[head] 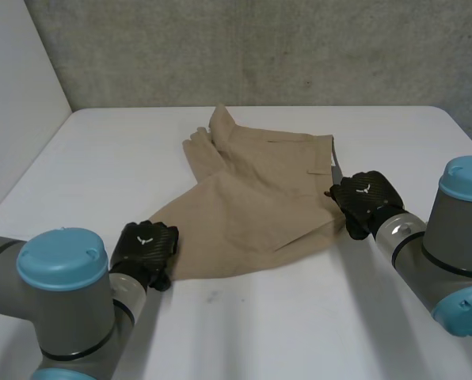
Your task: Fold the shorts.
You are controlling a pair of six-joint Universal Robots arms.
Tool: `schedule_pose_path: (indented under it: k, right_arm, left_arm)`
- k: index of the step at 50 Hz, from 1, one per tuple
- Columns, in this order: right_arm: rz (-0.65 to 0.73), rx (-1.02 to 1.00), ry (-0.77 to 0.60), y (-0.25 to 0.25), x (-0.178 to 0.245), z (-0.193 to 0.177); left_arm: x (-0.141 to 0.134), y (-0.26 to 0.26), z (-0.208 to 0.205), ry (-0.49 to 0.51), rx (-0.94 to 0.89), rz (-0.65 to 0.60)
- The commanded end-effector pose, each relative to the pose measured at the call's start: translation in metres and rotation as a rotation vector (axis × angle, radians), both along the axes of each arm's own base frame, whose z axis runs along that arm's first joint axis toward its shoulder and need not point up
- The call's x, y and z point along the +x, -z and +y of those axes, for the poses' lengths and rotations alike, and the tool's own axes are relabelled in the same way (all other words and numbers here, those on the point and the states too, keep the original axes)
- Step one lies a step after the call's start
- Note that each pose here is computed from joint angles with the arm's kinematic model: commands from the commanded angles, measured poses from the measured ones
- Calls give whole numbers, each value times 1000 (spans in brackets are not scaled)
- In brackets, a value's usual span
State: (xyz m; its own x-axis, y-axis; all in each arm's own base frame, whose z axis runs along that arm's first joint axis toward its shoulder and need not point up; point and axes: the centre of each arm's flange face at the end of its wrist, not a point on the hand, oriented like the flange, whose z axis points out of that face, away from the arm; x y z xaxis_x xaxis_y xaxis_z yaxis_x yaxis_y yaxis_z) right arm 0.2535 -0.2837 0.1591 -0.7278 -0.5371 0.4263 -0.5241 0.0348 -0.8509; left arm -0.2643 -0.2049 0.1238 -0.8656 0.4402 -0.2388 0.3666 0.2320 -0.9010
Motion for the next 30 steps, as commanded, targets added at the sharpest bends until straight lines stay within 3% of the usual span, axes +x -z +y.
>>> schedule_pose_path:
  k: [1, 23, 30]
  right_arm:
    - [1, 3, -1, 1, 0, 1]
    - [2, 1, 0, 1, 0, 0]
    - [0, -7, 3, -2, -1, -1]
  left_arm:
    - [1, 3, -10, -16, -23, 9]
    - [4, 16, -26, -31, -18, -40]
    - [5, -17, -30, -35, -118, -16]
